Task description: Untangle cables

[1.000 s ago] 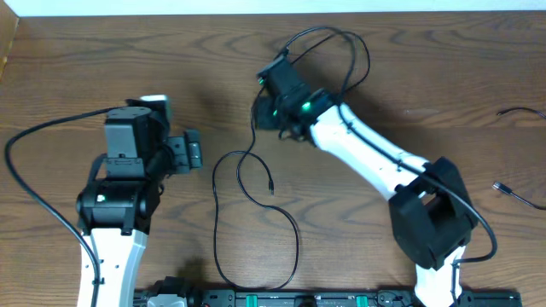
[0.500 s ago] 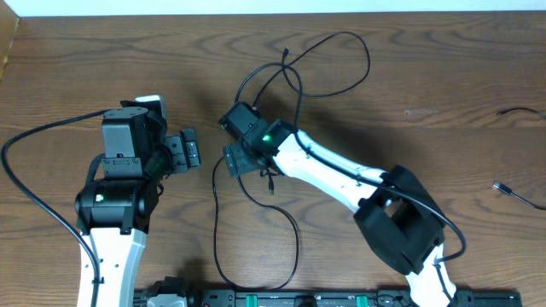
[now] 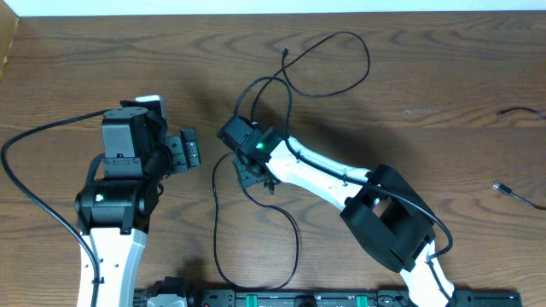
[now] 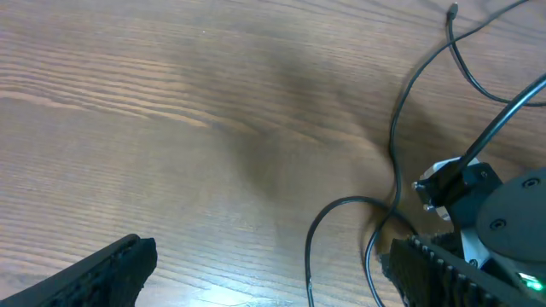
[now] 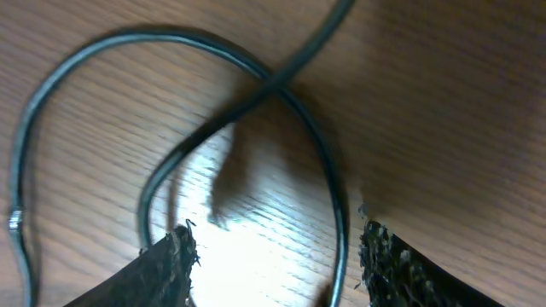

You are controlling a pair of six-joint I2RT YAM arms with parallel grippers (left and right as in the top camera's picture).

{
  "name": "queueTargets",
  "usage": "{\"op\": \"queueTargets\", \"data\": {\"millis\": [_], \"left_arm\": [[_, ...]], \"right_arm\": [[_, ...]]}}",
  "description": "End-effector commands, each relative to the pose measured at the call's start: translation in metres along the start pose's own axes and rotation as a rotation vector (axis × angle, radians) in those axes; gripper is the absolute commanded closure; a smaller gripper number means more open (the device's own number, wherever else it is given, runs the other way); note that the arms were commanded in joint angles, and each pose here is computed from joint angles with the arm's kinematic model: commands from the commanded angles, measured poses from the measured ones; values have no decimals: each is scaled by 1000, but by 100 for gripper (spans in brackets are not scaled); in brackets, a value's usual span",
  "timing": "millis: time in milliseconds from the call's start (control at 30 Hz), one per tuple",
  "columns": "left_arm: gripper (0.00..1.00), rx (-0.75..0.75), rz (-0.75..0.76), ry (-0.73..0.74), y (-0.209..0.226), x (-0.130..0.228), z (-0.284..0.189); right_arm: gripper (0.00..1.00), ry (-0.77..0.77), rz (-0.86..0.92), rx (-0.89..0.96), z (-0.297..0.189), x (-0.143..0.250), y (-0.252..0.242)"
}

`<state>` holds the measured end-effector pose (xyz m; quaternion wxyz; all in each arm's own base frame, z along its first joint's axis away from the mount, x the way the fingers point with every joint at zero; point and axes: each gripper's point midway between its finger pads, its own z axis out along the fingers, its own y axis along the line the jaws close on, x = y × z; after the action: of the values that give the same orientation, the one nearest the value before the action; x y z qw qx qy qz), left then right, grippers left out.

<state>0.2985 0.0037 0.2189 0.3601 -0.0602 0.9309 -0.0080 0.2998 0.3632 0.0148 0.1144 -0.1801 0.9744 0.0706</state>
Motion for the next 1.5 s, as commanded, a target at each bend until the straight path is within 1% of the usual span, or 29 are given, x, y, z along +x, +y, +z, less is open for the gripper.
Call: {"op": "queueTargets", "data": {"millis": [0, 167, 200, 233, 267, 300, 333, 367, 400, 433, 533, 567, 600, 667, 733, 800, 867, 900, 1033, 1067, 1200, 1233, 1300, 1400, 1467], "left_arm": [[7, -14, -14, -16, 3, -7, -3], [8, -14, -14, -16, 3, -7, -3], [7, -14, -14, -16, 3, -7, -3], [8, -14, -14, -16, 3, -7, -3], [8, -14, -14, -16, 3, -7, -3], [7, -14, -14, -16, 3, -7, -3], [8, -14, -14, -16, 3, -7, -3], [8, -14, -14, -16, 3, -7, -3], [8, -14, -14, -16, 3, -7, -3], [8, -14, -14, -16, 3, -7, -3], [8, -14, -14, -16, 3, -7, -3], [7, -14, -14, -16, 3, -7, -3], [8, -14, -14, -16, 3, -7, -3], [8, -14, -14, -16, 3, -7, -3], [8, -14, -14, -16, 3, -7, -3], [8, -14, -14, -16, 3, -7, -3], [8, -14, -14, -16, 3, -7, -3], [8, -14, -14, -16, 3, -7, -3], [8, -14, -14, -16, 3, -7, -3], [8, -14, -14, -16, 3, -7, -3], [7, -14, -14, -16, 3, -7, -3], [7, -14, -14, -16, 3, -7, -3], [8, -14, -14, -16, 3, -7, -3], [7, -14, -14, -16, 3, -7, -3], [8, -14, -14, -16, 3, -7, -3]], "right_arm": [[39, 21, -23, 53, 15, 14, -10], [41, 48, -46, 55, 26, 28, -14], [46, 52, -59, 58, 28, 31, -16], [49, 53, -65, 60, 28, 31, -17], [54, 54, -106, 66, 30, 33, -19], [57, 53, -126, 70, 30, 32, -20], [66, 43, -164, 88, 30, 30, -23], [82, 25, -200, 124, 29, 26, -29], [92, 7, -223, 161, 29, 22, -35], [99, -12, -241, 210, 27, 17, -44], [99, -84, -288, 399, 18, -5, -80], [99, -95, -301, 431, 15, -10, -87], [99, -116, -338, 496, 11, -21, -102], [99, -124, -373, 547, 7, -33, -121], [99, -114, -425, 615, 1, -49, -153], [99, -164, -371, 785, -19, -70, -194], [99, -263, -249, 1038, -59, -95, -242], [99, -286, -219, 1109, -72, -104, -257], [99, -369, -107, 1258, -122, -142, -310], [99, -426, -29, 1307, -148, -156, -326], [99, -563, 123, 1379, -209, -184, -342], [99, -616, 164, 1381, -229, -195, -342], [99, -675, 195, 1365, -249, -206, -339], [99, -748, 219, 1331, -267, -219, -331], [99, -791, 171, 1274, -265, -231, -318]]}}
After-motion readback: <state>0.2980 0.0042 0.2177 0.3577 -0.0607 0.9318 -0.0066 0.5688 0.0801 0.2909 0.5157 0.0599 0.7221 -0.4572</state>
